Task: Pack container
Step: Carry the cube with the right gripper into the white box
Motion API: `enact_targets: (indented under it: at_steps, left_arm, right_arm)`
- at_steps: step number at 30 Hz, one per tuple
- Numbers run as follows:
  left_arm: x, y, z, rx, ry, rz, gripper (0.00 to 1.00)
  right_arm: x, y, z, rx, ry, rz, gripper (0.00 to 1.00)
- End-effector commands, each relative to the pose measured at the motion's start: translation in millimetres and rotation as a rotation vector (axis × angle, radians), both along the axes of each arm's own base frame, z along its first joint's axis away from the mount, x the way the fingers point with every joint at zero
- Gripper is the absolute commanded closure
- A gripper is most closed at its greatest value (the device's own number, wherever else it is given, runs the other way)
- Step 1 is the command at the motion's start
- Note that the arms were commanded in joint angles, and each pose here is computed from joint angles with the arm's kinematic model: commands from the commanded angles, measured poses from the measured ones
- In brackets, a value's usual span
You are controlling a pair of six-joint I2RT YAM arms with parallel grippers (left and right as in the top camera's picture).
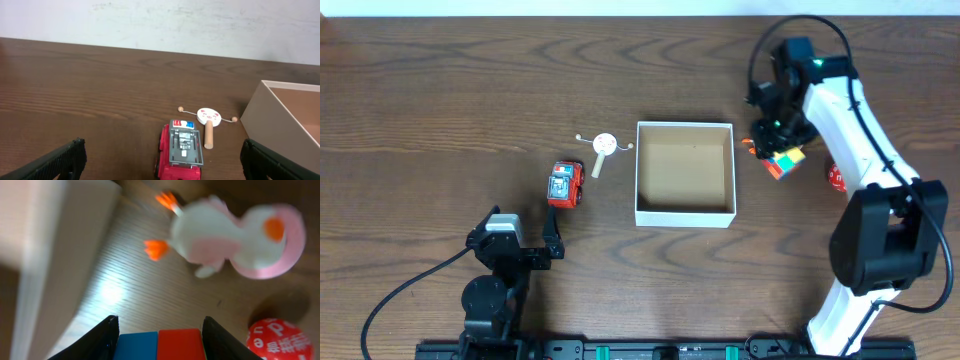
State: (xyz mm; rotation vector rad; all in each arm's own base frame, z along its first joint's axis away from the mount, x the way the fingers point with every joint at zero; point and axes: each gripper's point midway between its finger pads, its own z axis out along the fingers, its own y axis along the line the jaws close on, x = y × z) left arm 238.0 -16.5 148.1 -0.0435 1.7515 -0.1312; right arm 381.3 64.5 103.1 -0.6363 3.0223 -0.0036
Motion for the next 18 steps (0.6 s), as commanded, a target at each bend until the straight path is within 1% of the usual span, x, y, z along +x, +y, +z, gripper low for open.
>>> enact_targets:
  at_steps: [1,8,10,15,18]
  left_arm:
    - [-1.2,2.7,-9.0,0.016,0.028,0.010,0.02]
    - [-1.2,2.7,-9.0,0.016,0.028,0.010,0.02]
    - [-1.2,2.7,-9.0,0.016,0.028,0.010,0.02]
    - [-1.2,2.7,-9.0,0.016,0.028,0.010,0.02]
    - [-1.2,2.7,-9.0,0.016,0.028,0.010,0.02]
  right_arm:
    - [9.9,33.3,27.0,0.011,-0.067,0.071,0.53]
    - [6.9,101.7,61.9,0.044,-0.157,0.230,0.48]
    - [5.1,123.2,64.4,0.057,-0.186,0.278,0.46]
    - [-3.4,167.1,67.9,0.082,-0.239,0.375,0.46]
    - [-6.3,180.0,69.6,0.057,-0.270,0.410,0.45]
